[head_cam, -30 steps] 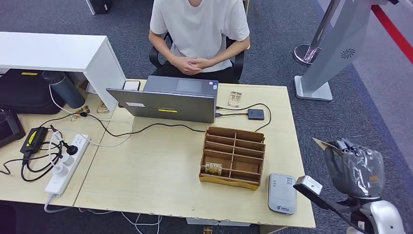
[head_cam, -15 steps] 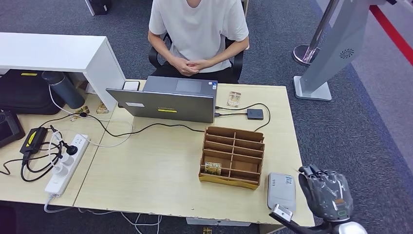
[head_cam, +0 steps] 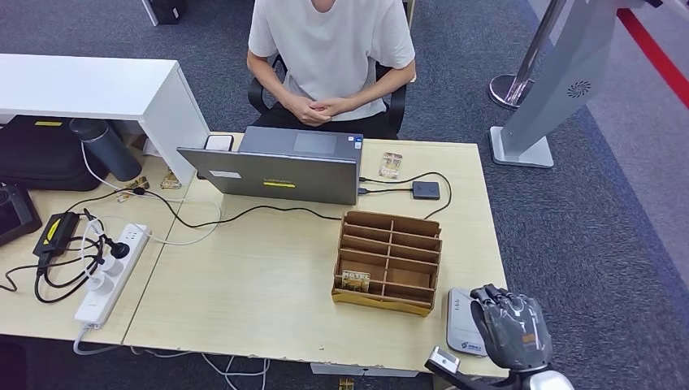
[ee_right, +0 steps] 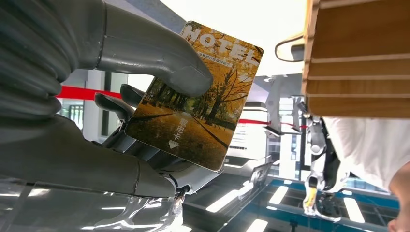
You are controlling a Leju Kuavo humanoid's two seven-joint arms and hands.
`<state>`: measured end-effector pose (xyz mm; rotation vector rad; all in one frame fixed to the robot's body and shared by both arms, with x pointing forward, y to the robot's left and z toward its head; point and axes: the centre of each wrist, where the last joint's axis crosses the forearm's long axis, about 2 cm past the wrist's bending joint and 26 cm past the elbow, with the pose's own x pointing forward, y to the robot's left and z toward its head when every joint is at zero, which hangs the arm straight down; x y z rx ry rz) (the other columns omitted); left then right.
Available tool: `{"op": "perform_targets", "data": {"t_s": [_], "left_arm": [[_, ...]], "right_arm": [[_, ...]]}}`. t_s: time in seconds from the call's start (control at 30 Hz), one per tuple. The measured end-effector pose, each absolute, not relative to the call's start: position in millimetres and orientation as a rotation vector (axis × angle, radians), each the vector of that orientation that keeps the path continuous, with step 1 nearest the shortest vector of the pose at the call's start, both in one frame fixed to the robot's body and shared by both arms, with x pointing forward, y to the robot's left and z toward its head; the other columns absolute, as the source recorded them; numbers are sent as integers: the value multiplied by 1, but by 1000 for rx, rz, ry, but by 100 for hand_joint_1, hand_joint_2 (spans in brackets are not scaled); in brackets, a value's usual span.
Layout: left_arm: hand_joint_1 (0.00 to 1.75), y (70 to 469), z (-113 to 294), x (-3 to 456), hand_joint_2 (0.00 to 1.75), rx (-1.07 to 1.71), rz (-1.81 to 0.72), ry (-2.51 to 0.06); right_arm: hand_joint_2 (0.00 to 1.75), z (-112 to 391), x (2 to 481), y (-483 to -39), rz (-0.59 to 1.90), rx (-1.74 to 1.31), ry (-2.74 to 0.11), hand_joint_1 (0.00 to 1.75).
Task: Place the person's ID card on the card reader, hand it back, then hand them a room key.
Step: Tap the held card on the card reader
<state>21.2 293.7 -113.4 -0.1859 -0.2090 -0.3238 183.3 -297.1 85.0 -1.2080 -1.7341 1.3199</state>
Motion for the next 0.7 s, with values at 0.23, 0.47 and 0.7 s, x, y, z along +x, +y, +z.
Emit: {"op": "perform_targets", "data": {"t_s": [0.23, 0.47, 0.7], "left_arm": [[0, 294, -113, 21, 175, -187, -324, -208], [0, 294, -113, 21, 175, -187, -325, -205], [0, 294, -113, 21, 175, -188, -325, -205]], "right_arm": [[175, 79, 182, -295, 1344, -1188, -1723, 175], [175, 74, 181, -292, 1368, -1188, -1705, 175], [175, 62, 174, -291, 1402, -1206, -1636, 175]]}}
